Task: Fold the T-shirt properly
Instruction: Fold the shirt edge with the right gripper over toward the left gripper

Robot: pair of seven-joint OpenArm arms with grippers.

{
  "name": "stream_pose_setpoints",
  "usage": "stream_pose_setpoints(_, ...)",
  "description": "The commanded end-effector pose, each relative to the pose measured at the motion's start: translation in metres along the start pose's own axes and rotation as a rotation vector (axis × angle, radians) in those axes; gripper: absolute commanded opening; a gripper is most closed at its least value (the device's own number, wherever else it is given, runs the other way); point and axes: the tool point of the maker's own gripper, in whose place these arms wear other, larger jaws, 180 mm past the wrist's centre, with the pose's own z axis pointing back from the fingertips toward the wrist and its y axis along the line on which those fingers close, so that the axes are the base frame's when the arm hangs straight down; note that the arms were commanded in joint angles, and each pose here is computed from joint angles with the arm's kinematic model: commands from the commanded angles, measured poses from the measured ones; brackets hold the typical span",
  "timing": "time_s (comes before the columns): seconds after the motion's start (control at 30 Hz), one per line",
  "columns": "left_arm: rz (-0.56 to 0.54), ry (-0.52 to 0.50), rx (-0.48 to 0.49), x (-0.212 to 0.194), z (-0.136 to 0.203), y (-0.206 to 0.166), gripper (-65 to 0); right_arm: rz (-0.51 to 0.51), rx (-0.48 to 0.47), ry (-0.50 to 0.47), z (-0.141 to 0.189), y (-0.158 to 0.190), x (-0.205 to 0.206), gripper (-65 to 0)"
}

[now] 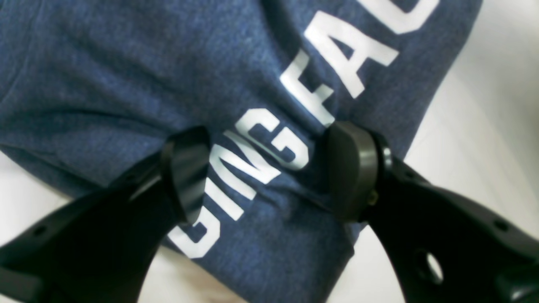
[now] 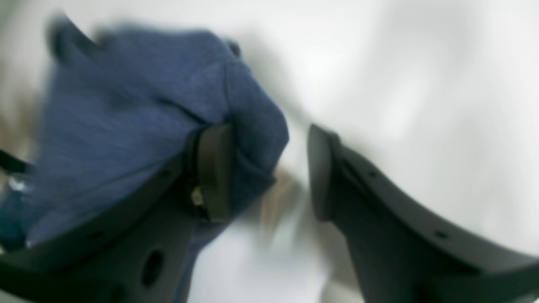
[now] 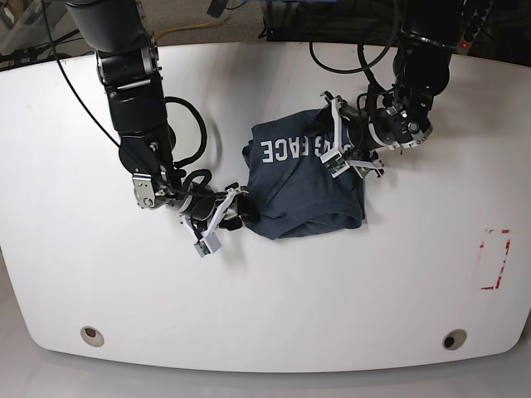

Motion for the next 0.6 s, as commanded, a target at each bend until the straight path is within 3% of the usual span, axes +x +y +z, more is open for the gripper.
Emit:
stream_pose_setpoints(0.0, -0.029, 0.054, 0.035, -0.01, 0.007, 0.013, -25.7, 0.011, -0.018, -0.074, 0.005, -0.008, 0.033, -38.8)
stream_pose_setpoints(0.07, -0.033, 0.059, 0.038, -0.012, 0.008, 0.015, -25.7, 0.004, -0.011, -0.108, 0.01, -0.008, 0.046, -38.4)
stream_pose_setpoints(0.33, -0.018, 0.054, 0.068, -0.012, 0.013, 0.026, -25.7, 0.017, 0.076, -0.063, 0.031, 0.014, 0.074, -38.0)
stream_pose_setpoints(0.57, -0.018, 0.054, 0.068, -0.012, 0.013, 0.026, -25.7, 0.001, 0.143, -0.025, 0.019, 0.04, 0.069, -38.0)
